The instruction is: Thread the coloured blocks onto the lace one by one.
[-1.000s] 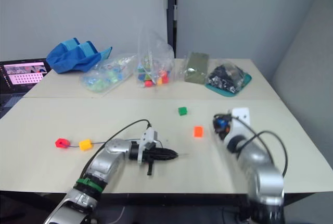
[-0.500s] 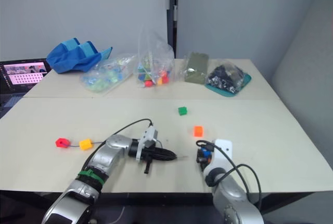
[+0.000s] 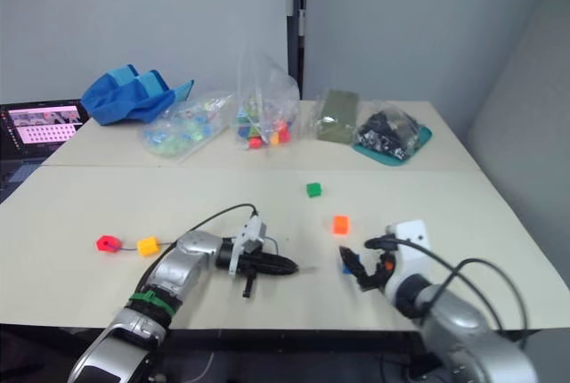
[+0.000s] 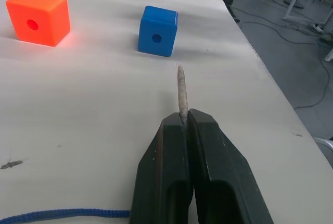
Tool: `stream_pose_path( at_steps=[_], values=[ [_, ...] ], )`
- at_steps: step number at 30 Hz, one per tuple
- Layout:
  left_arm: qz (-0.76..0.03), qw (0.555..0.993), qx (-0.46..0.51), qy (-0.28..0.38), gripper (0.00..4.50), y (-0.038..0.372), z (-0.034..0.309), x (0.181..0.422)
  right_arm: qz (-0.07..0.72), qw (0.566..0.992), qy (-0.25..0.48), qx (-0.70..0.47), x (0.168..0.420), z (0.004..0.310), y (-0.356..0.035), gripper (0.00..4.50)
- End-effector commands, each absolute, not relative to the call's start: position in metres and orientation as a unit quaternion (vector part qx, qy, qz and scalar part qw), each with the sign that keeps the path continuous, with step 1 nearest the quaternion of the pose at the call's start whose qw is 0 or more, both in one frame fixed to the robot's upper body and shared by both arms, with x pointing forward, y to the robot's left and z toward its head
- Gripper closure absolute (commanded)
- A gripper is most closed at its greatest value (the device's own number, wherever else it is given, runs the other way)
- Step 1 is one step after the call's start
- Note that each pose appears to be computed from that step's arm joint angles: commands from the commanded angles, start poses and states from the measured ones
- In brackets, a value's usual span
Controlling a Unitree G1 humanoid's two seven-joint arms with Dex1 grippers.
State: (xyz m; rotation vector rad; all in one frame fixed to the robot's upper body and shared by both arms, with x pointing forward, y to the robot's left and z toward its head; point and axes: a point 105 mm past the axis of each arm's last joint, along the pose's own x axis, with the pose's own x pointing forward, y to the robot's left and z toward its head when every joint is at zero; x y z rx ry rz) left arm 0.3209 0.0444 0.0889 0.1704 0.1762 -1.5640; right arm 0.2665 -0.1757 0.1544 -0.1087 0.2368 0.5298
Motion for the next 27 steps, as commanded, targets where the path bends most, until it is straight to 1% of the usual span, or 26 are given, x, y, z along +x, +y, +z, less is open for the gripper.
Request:
stream_pose_path(
  at_steps=[1,4,6,7,9,13,19,21,27],
  values=[
    [-0.698,0.709,0.083,0.051,4.50,0.043,0.099,0.322,0.350,0.916,0.121,-0.151,0.267,0.165,-0.176,0.03],
    [-0.695,0.713,0.084,0.046,4.50,0.042,0.099,0.321,0.422,0.855,0.158,-0.258,0.273,0.160,-0.181,0.03],
    [-0.694,0.714,0.084,0.044,4.50,0.041,0.099,0.319,0.454,0.820,0.174,-0.303,0.279,0.154,-0.182,0.03],
    [-0.694,0.714,0.084,0.043,4.50,0.041,0.099,0.318,0.464,0.809,0.177,-0.313,0.282,0.152,-0.182,0.03],
    [-0.690,0.717,0.089,0.040,4.50,0.040,0.099,0.318,0.475,0.795,0.199,-0.320,0.291,0.144,-0.181,0.03],
    [-0.685,0.722,0.091,0.038,4.50,0.036,0.099,0.318,0.497,0.768,0.215,-0.341,0.297,0.134,-0.178,0.03],
    [-0.683,0.723,0.096,0.035,4.50,0.030,0.100,0.317,0.506,0.758,0.219,-0.348,0.308,0.125,-0.173,0.03],
    [-0.684,0.723,0.097,0.035,4.50,0.029,0.099,0.315,0.500,0.762,0.232,-0.339,0.309,0.120,-0.174,0.57],
    [-0.678,0.728,0.100,0.032,4.50,0.027,0.099,0.315,0.504,0.762,0.231,-0.335,0.305,0.120,-0.170,2.60]
  ],
)
